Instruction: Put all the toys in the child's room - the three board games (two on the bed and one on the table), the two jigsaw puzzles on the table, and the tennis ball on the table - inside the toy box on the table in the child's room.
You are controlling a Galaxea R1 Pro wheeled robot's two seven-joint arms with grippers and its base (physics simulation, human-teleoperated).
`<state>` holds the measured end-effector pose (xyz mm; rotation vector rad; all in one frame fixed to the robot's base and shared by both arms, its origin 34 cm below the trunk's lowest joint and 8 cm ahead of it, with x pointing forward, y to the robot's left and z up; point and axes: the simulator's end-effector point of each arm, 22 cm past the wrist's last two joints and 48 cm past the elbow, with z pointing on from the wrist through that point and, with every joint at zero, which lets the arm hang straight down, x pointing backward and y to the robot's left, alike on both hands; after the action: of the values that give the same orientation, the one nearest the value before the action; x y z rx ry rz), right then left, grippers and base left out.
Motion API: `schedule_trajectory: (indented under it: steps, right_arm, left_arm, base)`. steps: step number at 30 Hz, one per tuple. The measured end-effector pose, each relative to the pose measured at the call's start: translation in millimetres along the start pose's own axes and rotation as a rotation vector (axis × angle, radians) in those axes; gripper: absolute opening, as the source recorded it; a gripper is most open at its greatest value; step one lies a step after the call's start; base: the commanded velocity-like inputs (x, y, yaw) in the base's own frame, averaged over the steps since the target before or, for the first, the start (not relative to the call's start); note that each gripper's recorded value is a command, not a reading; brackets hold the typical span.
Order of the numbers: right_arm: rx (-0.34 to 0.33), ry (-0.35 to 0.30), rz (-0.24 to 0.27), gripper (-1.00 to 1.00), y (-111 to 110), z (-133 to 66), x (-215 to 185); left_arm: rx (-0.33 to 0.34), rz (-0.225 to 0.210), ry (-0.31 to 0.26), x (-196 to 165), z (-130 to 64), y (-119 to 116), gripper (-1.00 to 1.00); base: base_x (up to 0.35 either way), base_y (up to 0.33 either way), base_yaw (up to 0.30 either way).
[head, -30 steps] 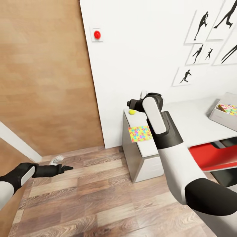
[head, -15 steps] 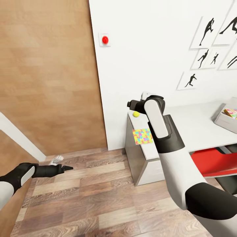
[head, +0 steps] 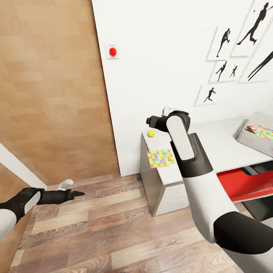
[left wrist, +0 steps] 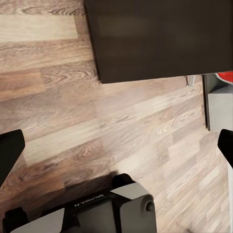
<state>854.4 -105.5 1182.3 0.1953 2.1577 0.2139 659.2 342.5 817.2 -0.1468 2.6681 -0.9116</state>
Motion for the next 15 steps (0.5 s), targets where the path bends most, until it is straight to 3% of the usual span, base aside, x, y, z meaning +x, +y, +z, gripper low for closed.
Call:
schedule_trajectory:
  steps: [15]
  right_arm:
    - [0.004, -0.018, 0.030, 1.00, -0.5, -8.6, 0.8]
  left_arm:
    - [0.005, 0.014, -0.020, -7.4, -8.6, -8.3, 1.00]
  base:
    - [0.000, 0.000, -0.141]
